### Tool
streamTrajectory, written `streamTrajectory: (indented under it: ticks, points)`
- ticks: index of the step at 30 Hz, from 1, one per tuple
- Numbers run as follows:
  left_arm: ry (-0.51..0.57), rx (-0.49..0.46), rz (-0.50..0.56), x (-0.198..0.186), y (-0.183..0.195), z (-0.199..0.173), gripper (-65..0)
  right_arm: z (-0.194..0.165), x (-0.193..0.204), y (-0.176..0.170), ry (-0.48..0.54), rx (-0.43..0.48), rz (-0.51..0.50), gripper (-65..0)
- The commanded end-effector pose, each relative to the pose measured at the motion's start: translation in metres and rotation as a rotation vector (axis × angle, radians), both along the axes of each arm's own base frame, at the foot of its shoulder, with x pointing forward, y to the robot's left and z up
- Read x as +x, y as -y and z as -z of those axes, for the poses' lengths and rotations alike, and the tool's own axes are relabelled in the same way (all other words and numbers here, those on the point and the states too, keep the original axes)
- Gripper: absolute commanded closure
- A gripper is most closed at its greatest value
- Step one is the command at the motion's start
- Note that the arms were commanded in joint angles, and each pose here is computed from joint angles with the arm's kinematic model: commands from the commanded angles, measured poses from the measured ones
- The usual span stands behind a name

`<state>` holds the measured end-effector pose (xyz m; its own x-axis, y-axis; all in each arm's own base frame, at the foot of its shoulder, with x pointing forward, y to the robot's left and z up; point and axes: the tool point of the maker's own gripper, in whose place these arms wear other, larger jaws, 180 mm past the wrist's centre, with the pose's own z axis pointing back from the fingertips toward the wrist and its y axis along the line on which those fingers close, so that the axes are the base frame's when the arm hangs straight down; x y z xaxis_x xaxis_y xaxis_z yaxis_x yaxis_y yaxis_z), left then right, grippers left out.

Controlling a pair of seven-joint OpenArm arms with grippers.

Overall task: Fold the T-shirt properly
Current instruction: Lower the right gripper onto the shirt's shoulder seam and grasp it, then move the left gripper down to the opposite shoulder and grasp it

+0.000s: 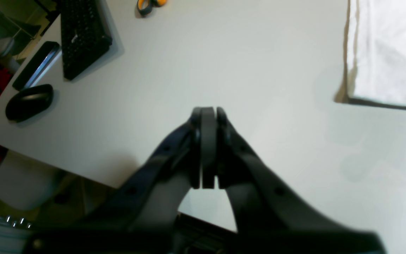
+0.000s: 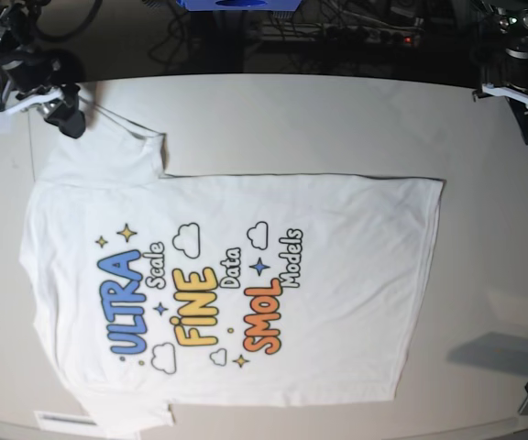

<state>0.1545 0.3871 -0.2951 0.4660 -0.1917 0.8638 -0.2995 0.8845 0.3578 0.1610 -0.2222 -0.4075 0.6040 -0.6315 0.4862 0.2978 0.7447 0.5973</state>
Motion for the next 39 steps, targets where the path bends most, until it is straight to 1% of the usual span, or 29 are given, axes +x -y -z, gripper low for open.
streamTrajectory:
  ticks: [1, 8, 14, 15, 19, 26, 27, 28, 29, 30, 32, 33, 34, 36, 38, 39]
  points:
    - [0.036, 0.034, 0.008, 0.004, -0.003, -0.014, 0.0, 0.006, -0.008, 0.000, -0.050, -0.009, -0.017, -33.8]
    - [0.030, 0.034, 0.008, 0.002, -0.003, -0.013, 0.0, 0.010, -0.014, -0.008, -0.088, 0.012, -0.051, -33.8]
    - [0.030, 0.033, 0.007, 0.002, -0.003, -0.013, 0.0, 0.011, -0.014, -0.007, -0.088, 0.011, -0.049, -33.4]
    - [0.030, 0.033, 0.007, 0.002, -0.003, -0.013, 0.0, 0.010, -0.013, -0.007, -0.084, 0.011, -0.051, -31.6]
    - [0.030, 0.030, 0.007, 0.002, -0.003, -0.012, 0.0, 0.010, -0.009, -0.008, -0.078, 0.013, -0.050, -21.2]
    - [0.029, 0.028, 0.010, 0.003, -0.001, -0.011, 0.0, 0.008, -0.006, -0.007, -0.070, 0.010, -0.052, -19.6]
    - [0.029, 0.028, 0.010, 0.003, -0.001, -0.011, 0.0, 0.008, -0.006, -0.007, -0.070, 0.010, -0.052, -16.2]
    - [0.032, 0.025, 0.009, 0.003, -0.001, -0.011, 0.0, 0.008, -0.004, -0.007, -0.065, 0.011, -0.051, -10.7]
    - [0.035, 0.023, 0.009, 0.003, -0.001, -0.012, 0.0, 0.008, -0.004, -0.007, -0.067, 0.011, -0.051, -3.8]
    - [0.036, 0.022, 0.009, 0.003, -0.001, -0.012, 0.0, 0.008, -0.004, -0.007, -0.067, 0.011, -0.051, 0.0]
    - [0.007, 0.005, -0.006, 0.002, -0.002, -0.006, 0.0, 0.008, -0.005, -0.008, -0.068, 0.013, -0.052, -1.5]
    - [-0.020, -0.003, -0.016, 0.000, -0.003, -0.002, 0.0, 0.008, -0.005, -0.008, -0.068, 0.013, -0.052, -0.4]
    - [-0.036, -0.014, -0.028, 0.001, -0.004, 0.001, -0.8, 0.008, -0.005, -0.008, -0.068, 0.014, -0.051, 0.0]
    - [-0.062, -0.040, -0.063, 0.006, -0.007, 0.006, -7.9, 0.008, -0.005, -0.008, -0.068, 0.014, -0.051, 0.0]
    - [-0.102, -0.069, -0.089, 0.005, -0.009, 0.014, -19.8, 0.008, -0.005, -0.008, -0.068, 0.013, -0.052, 0.0]
    - [-0.098, -0.091, -0.095, 0.008, -0.008, 0.015, -24.7, 0.008, -0.005, -0.007, -0.069, 0.010, -0.052, 0.0]
